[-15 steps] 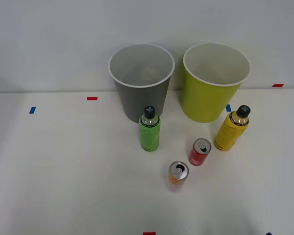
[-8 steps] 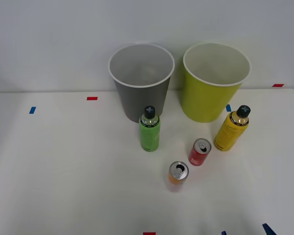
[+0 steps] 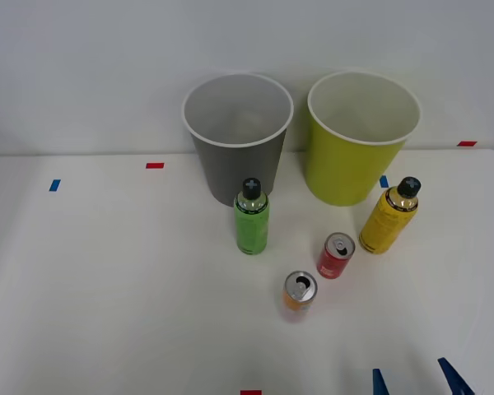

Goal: Put cans in the gray bin, plastic bottles in the light green bin

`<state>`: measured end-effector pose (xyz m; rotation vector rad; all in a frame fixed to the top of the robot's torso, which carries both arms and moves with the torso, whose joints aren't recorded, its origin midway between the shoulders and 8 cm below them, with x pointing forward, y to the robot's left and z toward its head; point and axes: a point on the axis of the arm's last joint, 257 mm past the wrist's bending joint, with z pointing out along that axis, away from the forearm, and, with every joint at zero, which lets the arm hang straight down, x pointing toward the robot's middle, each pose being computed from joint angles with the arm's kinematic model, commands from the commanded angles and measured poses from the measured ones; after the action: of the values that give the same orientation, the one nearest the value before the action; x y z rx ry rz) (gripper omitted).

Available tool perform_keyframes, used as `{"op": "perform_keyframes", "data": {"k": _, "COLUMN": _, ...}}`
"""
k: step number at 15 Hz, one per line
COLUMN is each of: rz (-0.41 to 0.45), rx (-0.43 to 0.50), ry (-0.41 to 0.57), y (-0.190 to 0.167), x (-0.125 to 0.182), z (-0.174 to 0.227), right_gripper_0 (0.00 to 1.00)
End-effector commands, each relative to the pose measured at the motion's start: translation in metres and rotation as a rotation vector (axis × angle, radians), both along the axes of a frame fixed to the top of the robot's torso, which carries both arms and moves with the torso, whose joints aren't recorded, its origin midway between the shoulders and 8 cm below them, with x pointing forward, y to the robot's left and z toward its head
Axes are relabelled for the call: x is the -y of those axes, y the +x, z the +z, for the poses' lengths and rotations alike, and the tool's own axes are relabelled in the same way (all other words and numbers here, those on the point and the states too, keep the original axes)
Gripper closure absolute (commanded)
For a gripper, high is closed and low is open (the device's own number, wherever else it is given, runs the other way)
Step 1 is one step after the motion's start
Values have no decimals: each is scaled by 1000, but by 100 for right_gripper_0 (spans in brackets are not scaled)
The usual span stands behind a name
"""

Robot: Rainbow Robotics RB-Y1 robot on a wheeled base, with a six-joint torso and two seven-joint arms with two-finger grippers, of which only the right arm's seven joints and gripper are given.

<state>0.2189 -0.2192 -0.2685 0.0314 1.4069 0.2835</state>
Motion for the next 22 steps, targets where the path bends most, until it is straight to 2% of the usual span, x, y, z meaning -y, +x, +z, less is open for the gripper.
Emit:
{"op": "perform_keyframes", "data": {"k": 1, "rz": -69, "rx": 52, "ry": -20, "y": 32, "x": 6, "z": -2, "right_gripper_0": 0}}
{"op": "perform_keyframes", "data": {"k": 5, "rz": -144, "rx": 62, "ry": -65, "y": 81, "x": 26, "z": -1, "right_gripper_0": 0}}
{"op": "perform_keyframes", "data": {"k": 11, "rz": -144, "rx": 63, "ry": -55, "y": 157, "x": 19, "z": 16, "right_gripper_0": 0}}
{"op": "perform_keyframes", "data": {"k": 17, "rz": -176, "rx": 82, "ry": -74, "y": 200, "x": 27, "z": 37, "right_gripper_0": 0}}
{"op": "perform_keyframes", "data": {"k": 22, "rz": -175, "rx": 57, "ry": -112, "y": 235, "x": 25, "z": 47, "right_gripper_0": 0}}
